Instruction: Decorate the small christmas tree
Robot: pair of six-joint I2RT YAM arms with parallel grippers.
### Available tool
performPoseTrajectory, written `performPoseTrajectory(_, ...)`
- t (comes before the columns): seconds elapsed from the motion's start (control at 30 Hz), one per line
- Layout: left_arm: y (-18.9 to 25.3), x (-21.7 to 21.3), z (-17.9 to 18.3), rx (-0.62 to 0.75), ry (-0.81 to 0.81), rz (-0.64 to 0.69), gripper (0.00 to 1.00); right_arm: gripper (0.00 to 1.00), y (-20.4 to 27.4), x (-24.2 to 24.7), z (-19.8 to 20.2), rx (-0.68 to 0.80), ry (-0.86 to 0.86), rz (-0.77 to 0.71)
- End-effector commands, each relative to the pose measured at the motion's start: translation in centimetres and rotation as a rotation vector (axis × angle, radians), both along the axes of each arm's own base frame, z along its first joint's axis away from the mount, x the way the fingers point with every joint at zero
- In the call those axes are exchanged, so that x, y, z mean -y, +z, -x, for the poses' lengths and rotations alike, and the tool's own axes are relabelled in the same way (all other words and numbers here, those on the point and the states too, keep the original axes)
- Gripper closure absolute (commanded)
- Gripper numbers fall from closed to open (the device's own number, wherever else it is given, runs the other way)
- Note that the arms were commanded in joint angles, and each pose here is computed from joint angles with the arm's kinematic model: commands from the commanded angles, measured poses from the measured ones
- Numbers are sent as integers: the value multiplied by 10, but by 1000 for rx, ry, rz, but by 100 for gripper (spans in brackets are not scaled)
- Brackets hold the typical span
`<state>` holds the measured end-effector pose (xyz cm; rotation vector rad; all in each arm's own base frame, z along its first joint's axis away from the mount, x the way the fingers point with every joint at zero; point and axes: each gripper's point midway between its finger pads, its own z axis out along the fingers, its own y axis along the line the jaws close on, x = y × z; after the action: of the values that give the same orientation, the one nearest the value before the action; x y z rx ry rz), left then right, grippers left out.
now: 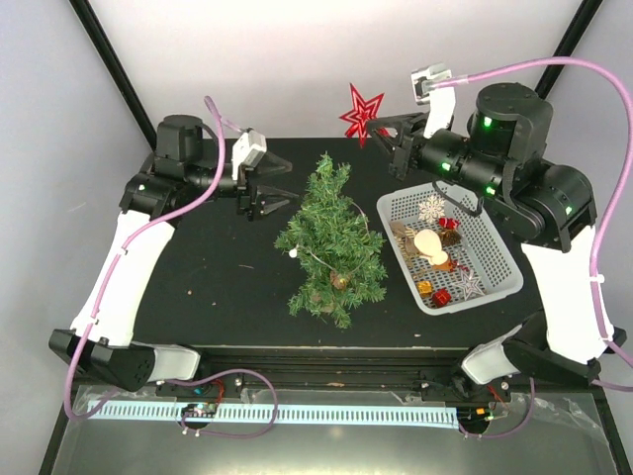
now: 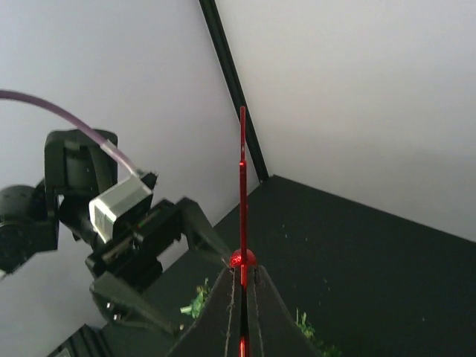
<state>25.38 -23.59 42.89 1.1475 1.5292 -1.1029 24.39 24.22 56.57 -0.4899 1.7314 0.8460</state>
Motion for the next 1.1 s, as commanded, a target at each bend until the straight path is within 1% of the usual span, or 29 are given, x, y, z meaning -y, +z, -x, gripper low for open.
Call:
performPoseTrajectory(0.0, -24, -26, -8, -22, 78, -105, 11, 99, -25, -3, 7, -59, 28, 95)
performPoseTrajectory(0.13, -41, -43, -15, -17, 161, -164, 9, 99, -27, -9, 13, -65, 54, 96)
performPoseTrajectory(0.27, -59, -49, -17, -50, 187, -206, 8, 99, -28, -15, 16, -66, 69, 91)
performPoseTrajectory(0.37, -62, -53, -12, -41, 204, -213, 8, 99, -25, -17, 19, -63, 78, 79)
performPoseTrajectory(0.63, -74, -57, -14, -65, 222, -231, 6, 99, -20, -20, 23, -53, 85, 62)
performPoseTrajectory(1.07, -79, -56, -11, -84, 219, -218, 5, 99, -12, -26, 17, -33, 84, 37)
